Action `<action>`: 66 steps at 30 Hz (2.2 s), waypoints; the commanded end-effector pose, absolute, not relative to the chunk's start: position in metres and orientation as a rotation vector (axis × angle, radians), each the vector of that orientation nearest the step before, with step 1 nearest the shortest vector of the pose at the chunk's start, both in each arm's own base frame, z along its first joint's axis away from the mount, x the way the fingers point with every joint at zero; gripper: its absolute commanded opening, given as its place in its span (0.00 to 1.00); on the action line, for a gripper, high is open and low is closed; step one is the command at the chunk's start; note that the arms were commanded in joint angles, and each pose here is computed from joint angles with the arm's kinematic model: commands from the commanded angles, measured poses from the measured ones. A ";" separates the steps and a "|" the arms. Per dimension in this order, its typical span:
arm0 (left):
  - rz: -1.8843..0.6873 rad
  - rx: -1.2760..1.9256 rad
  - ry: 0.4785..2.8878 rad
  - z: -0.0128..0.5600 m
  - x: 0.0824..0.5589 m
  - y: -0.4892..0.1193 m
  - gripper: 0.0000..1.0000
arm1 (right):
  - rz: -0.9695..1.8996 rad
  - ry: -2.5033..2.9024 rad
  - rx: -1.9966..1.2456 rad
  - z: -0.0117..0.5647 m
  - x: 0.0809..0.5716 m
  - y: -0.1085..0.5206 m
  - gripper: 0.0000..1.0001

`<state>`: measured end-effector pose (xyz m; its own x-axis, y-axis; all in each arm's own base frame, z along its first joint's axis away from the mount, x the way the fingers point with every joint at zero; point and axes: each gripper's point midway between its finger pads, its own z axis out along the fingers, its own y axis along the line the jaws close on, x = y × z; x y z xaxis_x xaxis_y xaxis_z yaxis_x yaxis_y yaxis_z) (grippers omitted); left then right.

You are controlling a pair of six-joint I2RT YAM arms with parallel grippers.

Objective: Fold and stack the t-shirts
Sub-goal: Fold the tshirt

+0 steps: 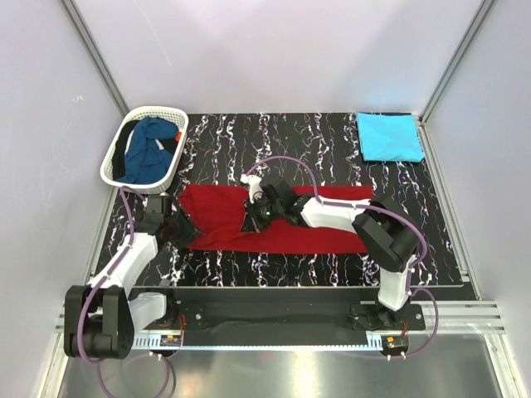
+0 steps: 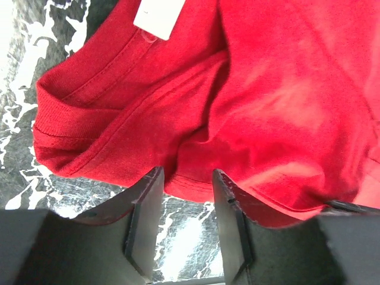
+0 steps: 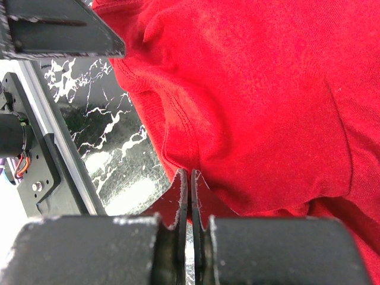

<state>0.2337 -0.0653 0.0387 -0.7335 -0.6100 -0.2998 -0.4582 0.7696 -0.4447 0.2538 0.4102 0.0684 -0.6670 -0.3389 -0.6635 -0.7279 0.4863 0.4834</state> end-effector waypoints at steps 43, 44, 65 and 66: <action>-0.512 -0.761 2.464 0.038 0.239 -0.070 0.08 | 1.167 2.182 -0.845 0.098 0.250 0.424 0.00; -0.514 -0.757 2.462 0.039 0.240 -0.070 0.04 | 1.168 2.181 -0.842 0.099 0.250 0.423 0.00; -0.501 -0.770 2.427 0.069 0.236 -0.066 0.00 | 1.168 2.209 -0.809 0.097 0.242 0.414 0.00; -0.501 -0.769 2.423 0.070 0.236 -0.066 0.00 | 1.171 2.206 -0.808 0.098 0.242 0.414 0.00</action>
